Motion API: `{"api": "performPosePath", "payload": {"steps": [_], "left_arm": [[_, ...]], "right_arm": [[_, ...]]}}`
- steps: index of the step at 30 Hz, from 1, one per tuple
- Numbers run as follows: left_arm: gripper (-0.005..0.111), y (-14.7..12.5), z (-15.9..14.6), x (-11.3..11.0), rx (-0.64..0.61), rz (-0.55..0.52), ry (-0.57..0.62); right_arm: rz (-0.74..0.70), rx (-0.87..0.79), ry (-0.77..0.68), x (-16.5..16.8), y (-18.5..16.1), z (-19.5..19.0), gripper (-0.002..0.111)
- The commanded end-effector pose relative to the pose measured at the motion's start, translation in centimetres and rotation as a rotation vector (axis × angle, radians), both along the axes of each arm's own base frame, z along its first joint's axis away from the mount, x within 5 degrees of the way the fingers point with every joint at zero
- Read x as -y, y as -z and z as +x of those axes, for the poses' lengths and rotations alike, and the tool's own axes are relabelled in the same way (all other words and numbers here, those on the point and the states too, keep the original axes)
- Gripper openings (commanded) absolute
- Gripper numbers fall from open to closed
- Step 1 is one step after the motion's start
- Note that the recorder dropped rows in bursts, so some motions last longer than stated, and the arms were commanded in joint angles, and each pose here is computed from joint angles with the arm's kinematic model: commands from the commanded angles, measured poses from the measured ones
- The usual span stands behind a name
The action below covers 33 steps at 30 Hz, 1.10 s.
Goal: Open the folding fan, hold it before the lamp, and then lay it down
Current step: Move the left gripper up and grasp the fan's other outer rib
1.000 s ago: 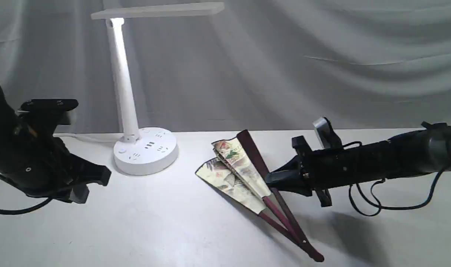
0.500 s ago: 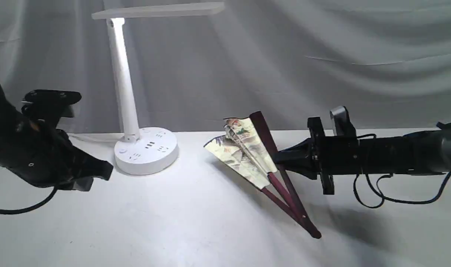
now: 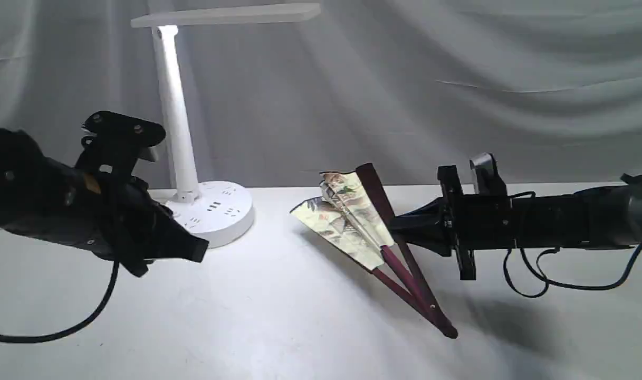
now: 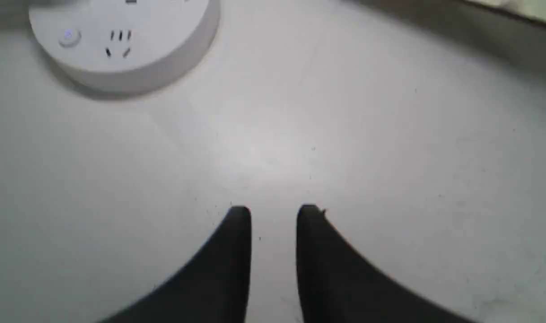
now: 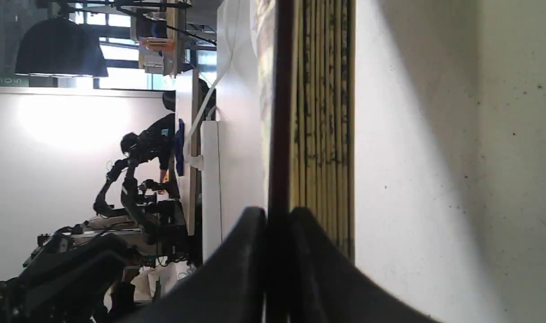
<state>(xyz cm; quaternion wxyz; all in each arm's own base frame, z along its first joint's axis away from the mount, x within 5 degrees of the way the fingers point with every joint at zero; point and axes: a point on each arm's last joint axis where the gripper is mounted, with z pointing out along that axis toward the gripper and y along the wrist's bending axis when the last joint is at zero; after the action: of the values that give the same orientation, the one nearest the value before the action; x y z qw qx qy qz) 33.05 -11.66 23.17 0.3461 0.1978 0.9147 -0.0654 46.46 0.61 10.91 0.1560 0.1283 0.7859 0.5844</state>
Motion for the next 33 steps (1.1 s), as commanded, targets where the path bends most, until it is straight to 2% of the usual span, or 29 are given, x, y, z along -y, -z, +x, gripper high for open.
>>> {"api": "performPosePath", "payload": {"steps": [1,4,9,13,15,19,22,25,30,33], "left_arm": [[0.018,-0.4,-1.1,0.2,0.171,-0.050,-0.007],[0.018,0.2,-2.2,0.2,0.292,-0.101,-0.030],[0.018,2.3,-4.1,-0.4,0.456,-0.263,-0.130],[0.013,3.2,-6.0,-0.8,0.646,-0.397,-0.096],[0.013,3.6,-6.5,-0.9,0.675,-0.463,-0.103],[0.013,5.0,-6.4,-0.9,0.560,-0.549,-0.176],[0.015,6.3,-6.0,-0.7,0.449,-0.659,-0.268],[0.024,7.5,-5.4,-0.1,0.346,-0.769,-0.321],[0.051,8.8,-3.9,1.3,0.183,-0.947,-0.372],[0.056,9.5,-2.8,2.1,0.108,-1.039,-0.412]], "right_arm": [[-0.001,0.030,-0.016,0.0,-1.2,0.0,0.000],[-0.006,0.050,-0.018,0.0,-2.1,0.0,0.000],[-0.011,0.075,-0.018,0.0,-3.2,-0.1,0.000],[-0.011,0.078,-0.018,0.0,-3.4,-0.1,0.000],[-0.011,0.078,-0.018,0.0,-3.4,-0.1,0.000],[-0.014,0.077,-0.030,-0.4,-3.4,-0.1,0.000],[-0.010,0.078,-0.041,-1.1,-3.4,-0.1,0.000],[0.004,0.080,-0.044,-1.7,-3.5,-0.1,0.000],[0.022,0.083,-0.037,-2.1,-3.7,0.0,0.000],[0.022,0.083,-0.037,-2.1,-3.7,0.0,0.000]]}}
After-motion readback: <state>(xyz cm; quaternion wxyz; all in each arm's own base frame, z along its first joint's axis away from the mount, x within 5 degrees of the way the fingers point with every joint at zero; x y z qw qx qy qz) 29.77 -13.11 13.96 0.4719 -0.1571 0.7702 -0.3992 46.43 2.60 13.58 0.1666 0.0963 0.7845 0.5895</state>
